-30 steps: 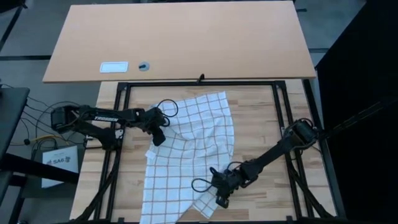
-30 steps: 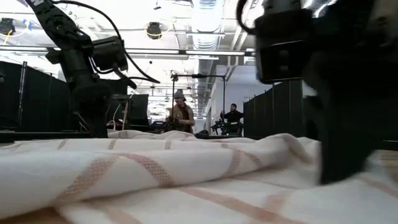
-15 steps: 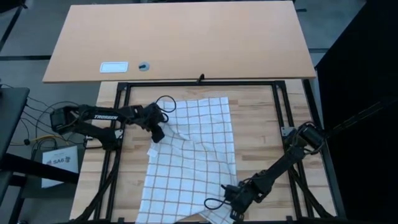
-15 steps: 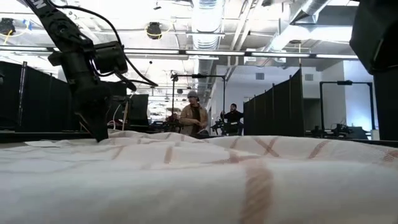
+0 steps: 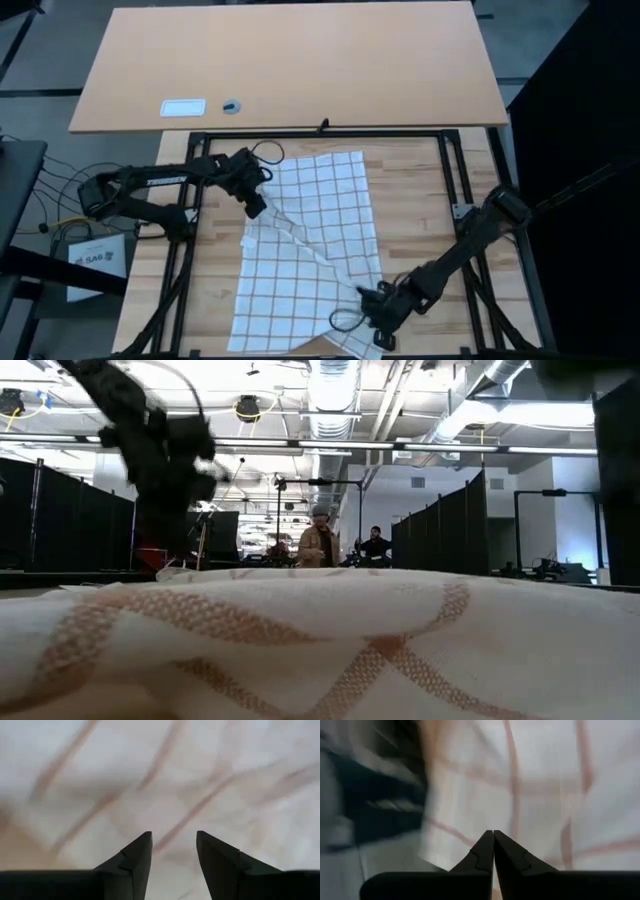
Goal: Roll towel
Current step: Prepare the white patterned towel, then fold the white patterned towel
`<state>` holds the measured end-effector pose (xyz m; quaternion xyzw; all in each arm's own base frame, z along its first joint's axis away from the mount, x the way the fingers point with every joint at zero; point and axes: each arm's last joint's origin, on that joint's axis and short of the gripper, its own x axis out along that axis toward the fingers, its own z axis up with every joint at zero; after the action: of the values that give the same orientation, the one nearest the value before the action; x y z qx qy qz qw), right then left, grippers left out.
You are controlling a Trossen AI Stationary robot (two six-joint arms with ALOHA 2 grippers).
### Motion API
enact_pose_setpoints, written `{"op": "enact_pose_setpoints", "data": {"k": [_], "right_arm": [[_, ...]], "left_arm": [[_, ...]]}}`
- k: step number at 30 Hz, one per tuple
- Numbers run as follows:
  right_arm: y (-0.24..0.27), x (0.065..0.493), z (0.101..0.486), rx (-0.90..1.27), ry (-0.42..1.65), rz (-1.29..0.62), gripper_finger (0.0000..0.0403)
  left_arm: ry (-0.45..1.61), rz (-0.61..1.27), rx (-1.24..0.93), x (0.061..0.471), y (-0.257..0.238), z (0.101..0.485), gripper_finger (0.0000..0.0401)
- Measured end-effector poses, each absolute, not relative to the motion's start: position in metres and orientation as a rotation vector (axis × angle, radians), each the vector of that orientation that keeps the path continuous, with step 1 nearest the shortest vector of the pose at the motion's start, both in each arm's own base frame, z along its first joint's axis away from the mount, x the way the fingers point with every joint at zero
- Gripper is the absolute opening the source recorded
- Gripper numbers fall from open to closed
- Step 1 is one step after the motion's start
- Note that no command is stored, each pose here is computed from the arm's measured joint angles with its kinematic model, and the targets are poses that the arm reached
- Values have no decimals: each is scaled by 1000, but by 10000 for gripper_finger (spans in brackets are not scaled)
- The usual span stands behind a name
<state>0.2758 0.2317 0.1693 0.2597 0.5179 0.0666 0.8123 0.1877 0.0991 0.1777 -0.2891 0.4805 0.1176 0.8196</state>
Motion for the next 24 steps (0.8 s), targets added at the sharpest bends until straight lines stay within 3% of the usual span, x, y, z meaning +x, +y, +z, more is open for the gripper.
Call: {"op": "enact_pose_setpoints", "data": {"k": [3, 7, 13, 18, 24], "right_arm": [[218, 277, 182, 501, 1091, 132, 0], [183, 279, 189, 348, 1095, -28, 0], [119, 294, 201, 193, 1111, -121, 7], [61, 306, 219, 170, 1067, -104, 49], [-10, 306, 235, 87, 1010, -175, 100]], "left_arm": [[1031, 189, -564, 193, 87, 203, 141], [995, 159, -452, 199, 74, 238, 141], [1029, 139, -457, 204, 63, 248, 143], [1029, 169, -535, 206, 60, 247, 147], [1004, 124, -465, 210, 72, 244, 152]]}}
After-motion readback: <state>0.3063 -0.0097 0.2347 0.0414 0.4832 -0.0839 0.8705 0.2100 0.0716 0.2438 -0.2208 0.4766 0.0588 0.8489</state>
